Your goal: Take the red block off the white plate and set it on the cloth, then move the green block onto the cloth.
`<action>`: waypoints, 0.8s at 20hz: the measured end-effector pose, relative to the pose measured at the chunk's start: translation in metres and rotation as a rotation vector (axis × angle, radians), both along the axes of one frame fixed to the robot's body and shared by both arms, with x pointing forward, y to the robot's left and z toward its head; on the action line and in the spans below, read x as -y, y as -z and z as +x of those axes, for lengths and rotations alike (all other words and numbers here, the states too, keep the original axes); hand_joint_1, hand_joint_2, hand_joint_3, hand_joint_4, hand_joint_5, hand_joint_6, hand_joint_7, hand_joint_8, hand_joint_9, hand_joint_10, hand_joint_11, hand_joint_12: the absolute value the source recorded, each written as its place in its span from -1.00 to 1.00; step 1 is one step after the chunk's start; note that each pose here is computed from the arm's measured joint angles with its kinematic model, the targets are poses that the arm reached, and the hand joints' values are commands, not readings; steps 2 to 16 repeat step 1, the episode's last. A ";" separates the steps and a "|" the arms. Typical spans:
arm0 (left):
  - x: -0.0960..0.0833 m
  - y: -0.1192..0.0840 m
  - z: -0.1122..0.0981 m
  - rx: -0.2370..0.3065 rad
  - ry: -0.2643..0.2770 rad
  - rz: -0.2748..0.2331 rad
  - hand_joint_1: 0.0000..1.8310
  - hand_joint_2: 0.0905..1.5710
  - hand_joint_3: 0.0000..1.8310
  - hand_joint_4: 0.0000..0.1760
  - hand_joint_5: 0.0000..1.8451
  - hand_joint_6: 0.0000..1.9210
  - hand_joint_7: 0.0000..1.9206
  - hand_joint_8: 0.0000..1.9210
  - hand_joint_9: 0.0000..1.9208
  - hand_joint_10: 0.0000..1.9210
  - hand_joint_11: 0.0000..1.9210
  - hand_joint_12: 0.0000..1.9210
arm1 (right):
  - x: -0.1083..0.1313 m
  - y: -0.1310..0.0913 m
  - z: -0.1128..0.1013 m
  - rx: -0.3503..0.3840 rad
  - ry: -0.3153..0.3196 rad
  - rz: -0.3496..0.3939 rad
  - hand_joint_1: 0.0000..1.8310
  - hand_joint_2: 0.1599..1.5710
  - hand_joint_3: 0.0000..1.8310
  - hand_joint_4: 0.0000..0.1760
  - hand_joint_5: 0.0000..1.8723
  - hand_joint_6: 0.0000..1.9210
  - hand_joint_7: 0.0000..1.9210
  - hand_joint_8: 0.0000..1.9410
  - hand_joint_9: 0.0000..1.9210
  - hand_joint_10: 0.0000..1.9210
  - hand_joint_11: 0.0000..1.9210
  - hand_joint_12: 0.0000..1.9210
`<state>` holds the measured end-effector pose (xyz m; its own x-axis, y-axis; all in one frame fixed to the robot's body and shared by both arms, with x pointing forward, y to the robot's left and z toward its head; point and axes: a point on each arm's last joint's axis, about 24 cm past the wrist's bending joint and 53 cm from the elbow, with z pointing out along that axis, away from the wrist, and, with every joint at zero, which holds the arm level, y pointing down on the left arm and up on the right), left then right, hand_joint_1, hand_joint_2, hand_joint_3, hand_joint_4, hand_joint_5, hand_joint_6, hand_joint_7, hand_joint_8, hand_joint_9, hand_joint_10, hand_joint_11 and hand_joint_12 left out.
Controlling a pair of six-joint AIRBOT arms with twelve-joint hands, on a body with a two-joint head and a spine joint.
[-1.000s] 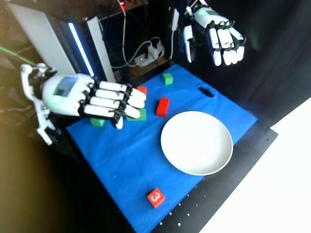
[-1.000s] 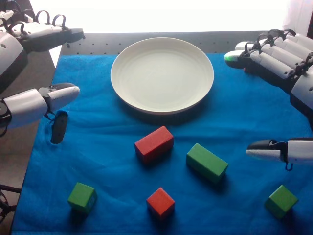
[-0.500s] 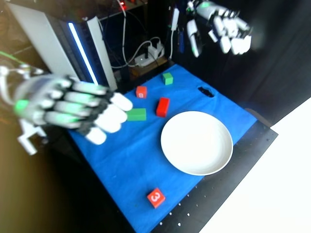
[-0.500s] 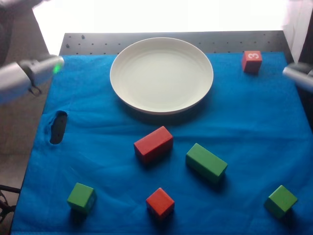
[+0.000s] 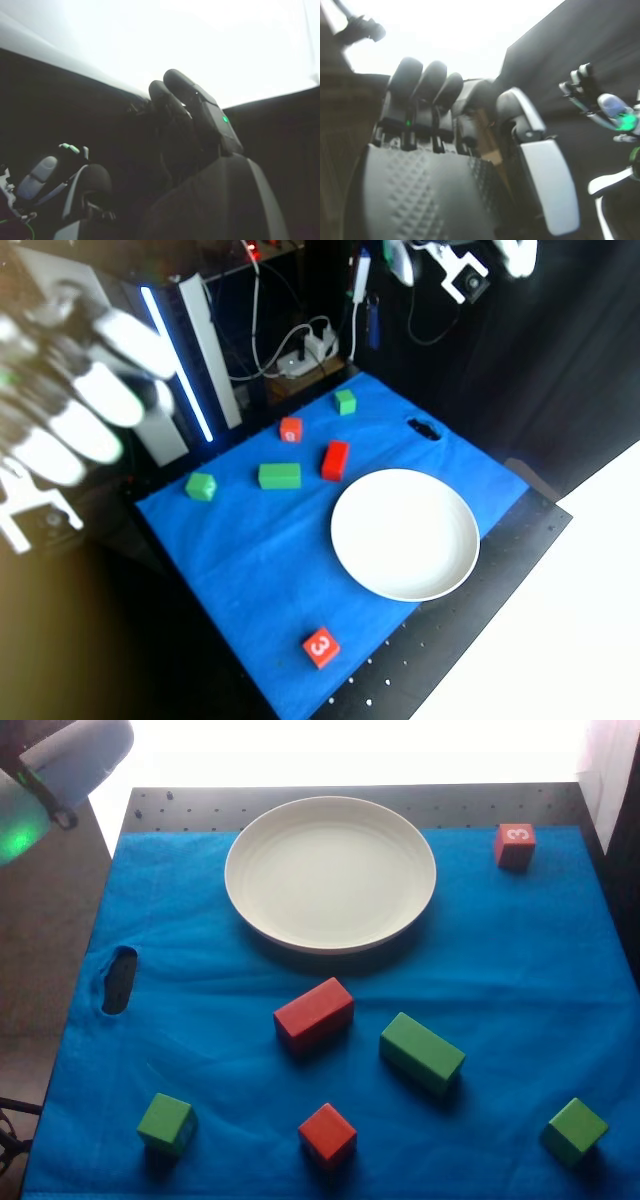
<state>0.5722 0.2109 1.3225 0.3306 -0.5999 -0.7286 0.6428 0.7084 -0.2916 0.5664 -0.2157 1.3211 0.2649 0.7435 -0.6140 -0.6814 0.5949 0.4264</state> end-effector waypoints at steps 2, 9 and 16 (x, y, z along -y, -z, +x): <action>-0.001 -0.005 -0.004 0.023 0.004 -0.011 -0.35 0.51 -1.00 0.46 -0.54 -0.99 -0.61 -1.00 -0.54 -1.00 -0.81 -0.22 | -0.004 -0.003 -0.002 0.017 -0.017 -0.008 -0.81 0.57 -1.00 -0.33 -1.00 -0.44 -1.00 0.10 -0.96 0.52 -1.00 0.68; -0.001 -0.005 -0.004 0.023 0.004 -0.011 -0.35 0.51 -1.00 0.46 -0.54 -0.99 -0.61 -1.00 -0.54 -1.00 -0.81 -0.22 | -0.004 -0.003 -0.002 0.017 -0.017 -0.008 -0.81 0.57 -1.00 -0.33 -1.00 -0.44 -1.00 0.10 -0.96 0.52 -1.00 0.68; -0.001 -0.005 -0.004 0.023 0.004 -0.011 -0.35 0.51 -1.00 0.46 -0.54 -0.99 -0.61 -1.00 -0.54 -1.00 -0.81 -0.22 | -0.004 -0.003 -0.002 0.017 -0.017 -0.008 -0.81 0.57 -1.00 -0.33 -1.00 -0.44 -1.00 0.10 -0.96 0.52 -1.00 0.68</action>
